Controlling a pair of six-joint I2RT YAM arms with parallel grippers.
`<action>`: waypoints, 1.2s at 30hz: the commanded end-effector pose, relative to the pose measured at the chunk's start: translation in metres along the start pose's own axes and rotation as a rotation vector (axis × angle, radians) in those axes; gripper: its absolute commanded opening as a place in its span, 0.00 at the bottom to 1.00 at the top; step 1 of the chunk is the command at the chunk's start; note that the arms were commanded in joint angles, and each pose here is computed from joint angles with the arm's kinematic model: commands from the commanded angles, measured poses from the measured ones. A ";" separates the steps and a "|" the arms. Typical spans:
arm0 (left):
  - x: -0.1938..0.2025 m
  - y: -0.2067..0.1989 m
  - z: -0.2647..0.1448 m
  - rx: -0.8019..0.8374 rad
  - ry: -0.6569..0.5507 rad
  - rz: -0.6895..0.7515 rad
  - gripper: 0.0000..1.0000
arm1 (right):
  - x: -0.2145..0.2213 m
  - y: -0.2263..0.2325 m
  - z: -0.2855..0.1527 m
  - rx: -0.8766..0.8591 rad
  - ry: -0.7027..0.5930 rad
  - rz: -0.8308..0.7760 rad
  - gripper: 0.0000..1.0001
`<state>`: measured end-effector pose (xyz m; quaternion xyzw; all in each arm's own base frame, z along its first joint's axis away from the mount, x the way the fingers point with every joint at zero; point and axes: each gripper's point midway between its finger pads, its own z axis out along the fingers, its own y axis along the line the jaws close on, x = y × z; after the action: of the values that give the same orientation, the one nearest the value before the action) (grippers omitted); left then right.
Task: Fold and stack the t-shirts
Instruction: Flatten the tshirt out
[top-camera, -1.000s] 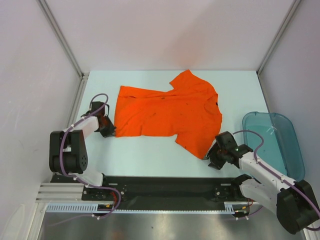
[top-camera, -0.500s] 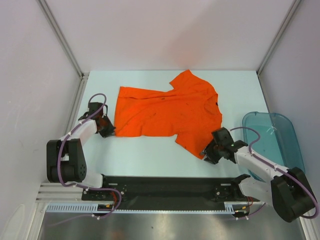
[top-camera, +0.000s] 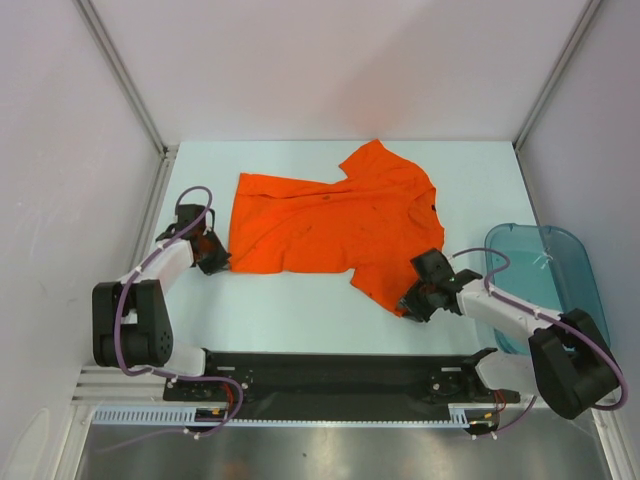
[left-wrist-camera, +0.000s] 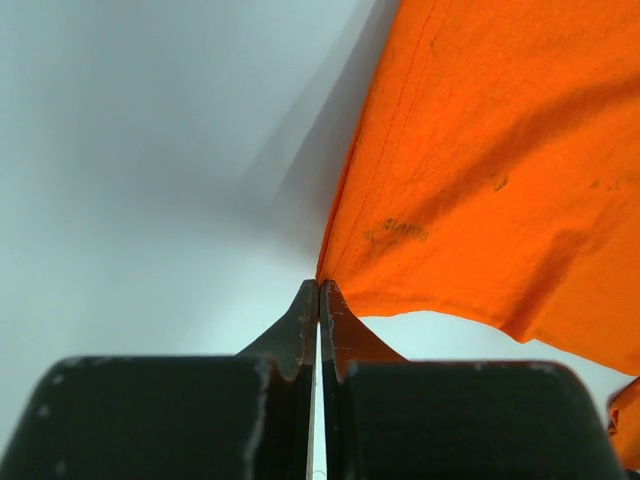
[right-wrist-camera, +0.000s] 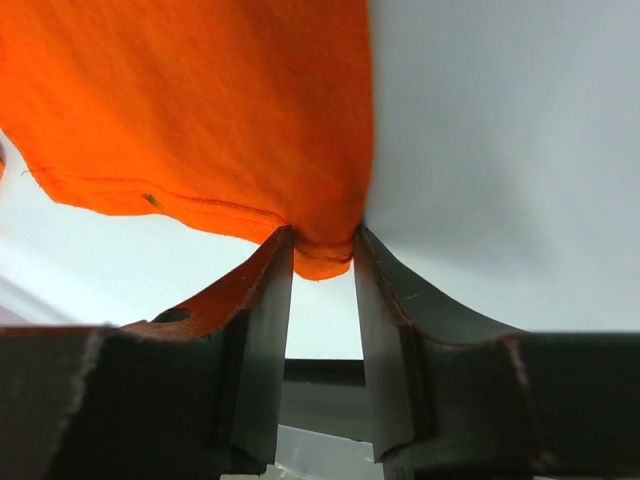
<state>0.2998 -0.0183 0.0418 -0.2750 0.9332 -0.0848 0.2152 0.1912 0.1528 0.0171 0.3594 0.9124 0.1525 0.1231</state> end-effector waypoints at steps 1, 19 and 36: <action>-0.017 -0.014 -0.014 0.054 -0.061 -0.001 0.00 | 0.000 -0.053 0.011 0.196 -0.045 0.004 0.32; -0.109 -0.070 -0.140 0.252 -0.495 0.103 0.00 | -0.123 0.090 -0.162 -0.231 -0.430 -0.332 0.00; -0.119 -0.123 -0.547 0.738 -1.345 0.312 0.00 | -0.123 0.114 -0.546 -0.828 -1.283 -0.599 0.00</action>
<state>0.2452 -0.0362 0.5590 -0.0623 0.5959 -0.1903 0.7777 0.2162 0.0608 0.5145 0.0776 0.6757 0.2163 0.7004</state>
